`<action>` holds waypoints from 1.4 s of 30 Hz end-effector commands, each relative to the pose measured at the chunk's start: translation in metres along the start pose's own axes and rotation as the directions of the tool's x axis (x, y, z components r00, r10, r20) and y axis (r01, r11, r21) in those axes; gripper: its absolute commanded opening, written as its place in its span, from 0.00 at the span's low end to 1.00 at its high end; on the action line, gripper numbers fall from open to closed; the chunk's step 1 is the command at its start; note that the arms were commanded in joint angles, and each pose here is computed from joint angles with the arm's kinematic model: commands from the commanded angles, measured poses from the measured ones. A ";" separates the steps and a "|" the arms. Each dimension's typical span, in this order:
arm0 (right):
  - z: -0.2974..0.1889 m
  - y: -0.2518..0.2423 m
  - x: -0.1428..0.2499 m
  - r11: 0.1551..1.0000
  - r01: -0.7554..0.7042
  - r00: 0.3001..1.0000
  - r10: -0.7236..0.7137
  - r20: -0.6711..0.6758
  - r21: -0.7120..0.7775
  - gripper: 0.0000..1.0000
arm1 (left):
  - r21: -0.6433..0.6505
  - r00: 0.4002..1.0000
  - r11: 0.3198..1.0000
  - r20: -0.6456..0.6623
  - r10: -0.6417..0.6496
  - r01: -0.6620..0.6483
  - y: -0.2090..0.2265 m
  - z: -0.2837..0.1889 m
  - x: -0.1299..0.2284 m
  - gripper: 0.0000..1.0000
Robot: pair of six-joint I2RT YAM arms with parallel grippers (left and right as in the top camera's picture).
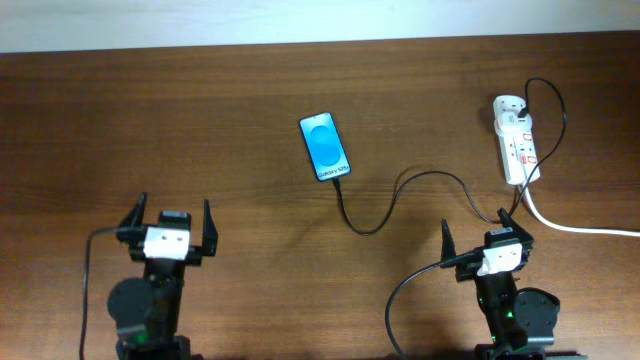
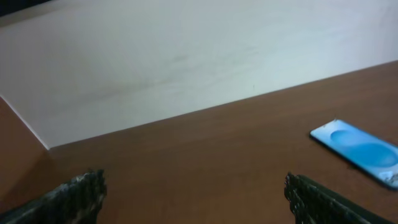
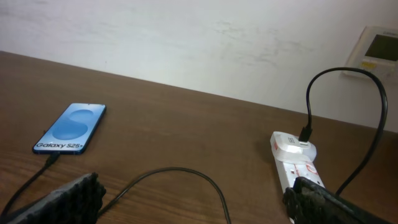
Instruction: Plug charger to phone and switch on socket
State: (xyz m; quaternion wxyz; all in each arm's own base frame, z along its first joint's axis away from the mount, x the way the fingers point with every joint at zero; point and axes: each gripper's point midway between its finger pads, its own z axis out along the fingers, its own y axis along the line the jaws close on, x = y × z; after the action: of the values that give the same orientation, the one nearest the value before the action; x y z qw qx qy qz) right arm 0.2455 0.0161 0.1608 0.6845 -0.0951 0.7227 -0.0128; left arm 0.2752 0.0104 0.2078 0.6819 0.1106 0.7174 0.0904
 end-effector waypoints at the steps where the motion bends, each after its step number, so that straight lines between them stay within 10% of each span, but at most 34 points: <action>1: 0.000 -0.002 0.002 1.000 -0.011 1.000 0.011 -0.003 0.013 0.98 | -0.033 0.997 0.997 0.006 0.076 -0.076 -0.002 -0.011 0.019 0.99; 8: 0.000 -0.002 0.002 1.000 -0.011 1.000 0.011 -0.003 0.013 0.98 | 0.014 0.986 0.991 -0.097 0.136 -0.136 -0.018 -0.023 0.066 0.99; 42: 0.000 -0.002 0.002 1.000 -0.011 1.000 0.011 -0.003 0.013 0.98 | -0.026 0.989 0.989 -0.027 0.144 -0.144 -0.012 -0.027 0.049 0.99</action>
State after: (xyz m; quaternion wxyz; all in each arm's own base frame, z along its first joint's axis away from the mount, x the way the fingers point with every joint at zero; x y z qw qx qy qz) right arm 0.2454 0.0161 0.1612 0.6851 -0.0951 0.7221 -0.0129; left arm 0.2458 0.0101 0.1603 0.6682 0.1514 0.7144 0.1419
